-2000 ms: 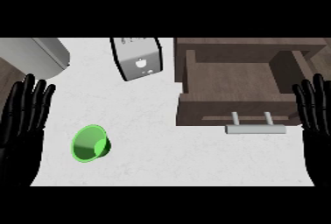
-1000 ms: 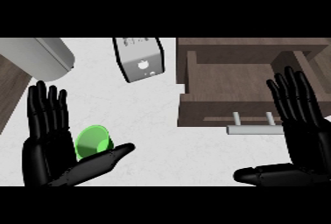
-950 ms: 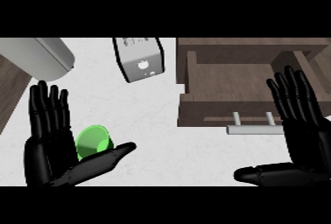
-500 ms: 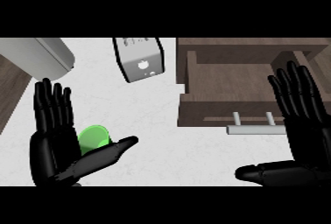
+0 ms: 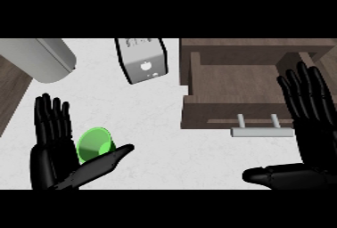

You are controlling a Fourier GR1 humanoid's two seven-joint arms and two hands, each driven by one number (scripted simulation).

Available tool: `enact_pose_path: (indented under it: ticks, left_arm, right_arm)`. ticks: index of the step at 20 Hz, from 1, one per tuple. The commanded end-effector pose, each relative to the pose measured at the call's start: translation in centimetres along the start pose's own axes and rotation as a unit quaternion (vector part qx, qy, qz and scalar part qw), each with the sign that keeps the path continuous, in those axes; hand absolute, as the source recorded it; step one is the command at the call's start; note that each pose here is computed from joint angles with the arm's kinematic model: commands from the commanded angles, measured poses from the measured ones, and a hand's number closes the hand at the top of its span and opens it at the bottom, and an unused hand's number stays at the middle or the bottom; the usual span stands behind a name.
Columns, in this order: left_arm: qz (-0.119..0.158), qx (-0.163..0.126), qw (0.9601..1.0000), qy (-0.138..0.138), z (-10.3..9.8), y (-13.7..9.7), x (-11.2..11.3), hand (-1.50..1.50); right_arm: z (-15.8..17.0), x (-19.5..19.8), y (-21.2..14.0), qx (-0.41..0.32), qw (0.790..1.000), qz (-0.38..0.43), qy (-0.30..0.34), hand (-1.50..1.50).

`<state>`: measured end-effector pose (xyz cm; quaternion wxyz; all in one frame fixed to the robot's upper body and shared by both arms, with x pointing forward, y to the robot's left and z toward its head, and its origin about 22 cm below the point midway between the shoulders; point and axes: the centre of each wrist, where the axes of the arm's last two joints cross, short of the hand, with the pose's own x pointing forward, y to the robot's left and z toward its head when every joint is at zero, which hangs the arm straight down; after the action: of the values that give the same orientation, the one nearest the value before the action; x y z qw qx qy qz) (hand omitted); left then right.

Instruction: Pick up the cup, place it into the drawer and close the drawer

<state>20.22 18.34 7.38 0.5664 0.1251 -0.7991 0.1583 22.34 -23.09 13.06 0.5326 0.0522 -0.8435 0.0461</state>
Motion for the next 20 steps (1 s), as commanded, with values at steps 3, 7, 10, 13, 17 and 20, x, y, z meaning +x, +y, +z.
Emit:
enact_pose_path:
  ticks: [3, 7, 10, 13, 17, 20]
  left_arm:
    - [-0.006, 0.022, 0.9995, 0.023, 0.0, 3.2, -2.2, -1.50]
    - [-0.024, 0.039, 0.9981, 0.041, 1.6, 3.4, -4.8, -1.50]
    - [-0.028, 0.049, 0.9977, 0.038, 2.0, 3.1, -5.8, -1.50]
    - [-0.030, 0.045, 0.9968, 0.058, 0.9, 4.1, -6.5, -1.50]
    - [-0.040, 0.056, 0.9962, 0.054, 3.5, 5.1, -10.0, -1.50]
    - [-0.041, 0.055, 0.9948, 0.076, 5.0, 6.0, -11.0, -1.50]
  right_arm:
    - [-0.6, 0.8, -0.3, 0.004, 1.000, 0.010, -0.007, -1.50]
    - [-0.2, -0.4, -2.1, 0.006, 1.000, 0.003, -0.005, -1.50]
    - [-0.3, -1.0, -0.7, 0.008, 1.000, -0.006, 0.000, -1.50]
    - [-0.9, -1.8, 0.3, 0.007, 1.000, 0.004, 0.005, -1.50]
    - [-0.1, 0.4, -1.0, 0.015, 1.000, 0.007, 0.005, -1.50]
    - [1.3, 0.8, -1.0, 0.008, 1.000, -0.004, 0.003, -1.50]
